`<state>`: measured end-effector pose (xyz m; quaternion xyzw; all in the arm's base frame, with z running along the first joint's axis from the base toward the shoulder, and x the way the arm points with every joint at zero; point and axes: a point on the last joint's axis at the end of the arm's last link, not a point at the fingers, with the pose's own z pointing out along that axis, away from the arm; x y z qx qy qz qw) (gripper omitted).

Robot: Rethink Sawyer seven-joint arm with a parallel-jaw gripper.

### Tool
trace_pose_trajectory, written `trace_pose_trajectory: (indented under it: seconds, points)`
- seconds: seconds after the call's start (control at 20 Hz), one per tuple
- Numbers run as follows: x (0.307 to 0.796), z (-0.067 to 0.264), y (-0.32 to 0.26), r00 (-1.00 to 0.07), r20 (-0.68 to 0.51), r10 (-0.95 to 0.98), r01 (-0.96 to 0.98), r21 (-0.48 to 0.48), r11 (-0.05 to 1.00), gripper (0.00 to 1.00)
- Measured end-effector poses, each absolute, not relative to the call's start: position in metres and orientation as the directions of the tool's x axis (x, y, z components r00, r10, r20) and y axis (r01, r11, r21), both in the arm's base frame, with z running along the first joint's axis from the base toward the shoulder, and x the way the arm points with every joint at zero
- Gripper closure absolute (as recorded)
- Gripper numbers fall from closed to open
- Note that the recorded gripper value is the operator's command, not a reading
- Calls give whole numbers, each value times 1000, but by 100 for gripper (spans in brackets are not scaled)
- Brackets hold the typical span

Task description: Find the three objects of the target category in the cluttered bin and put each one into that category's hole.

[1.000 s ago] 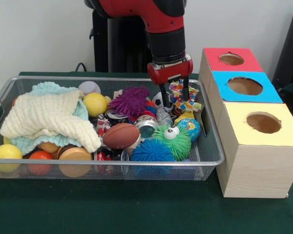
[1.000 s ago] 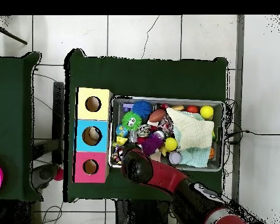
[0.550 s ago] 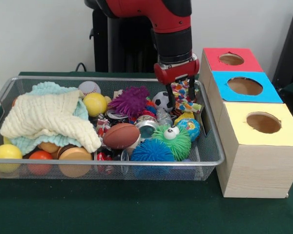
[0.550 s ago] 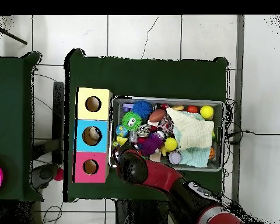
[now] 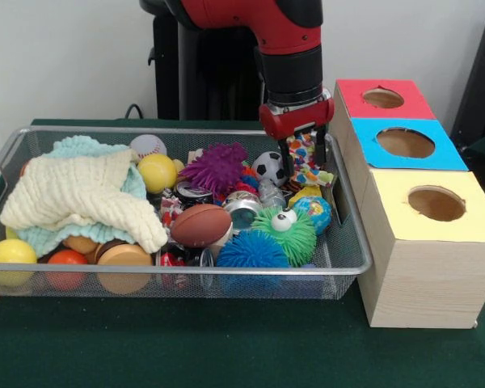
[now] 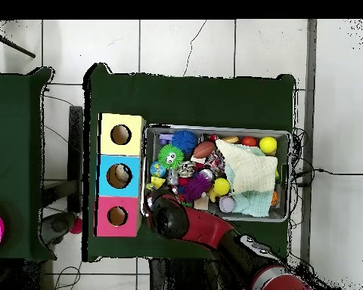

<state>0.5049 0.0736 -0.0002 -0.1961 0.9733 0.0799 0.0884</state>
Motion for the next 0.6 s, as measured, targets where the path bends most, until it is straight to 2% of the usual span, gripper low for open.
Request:
trace_pose_trajectory:
  seconds: [0.6]
  points:
    - [508,0,68,-904,-212,-372,-400,113,909,0]
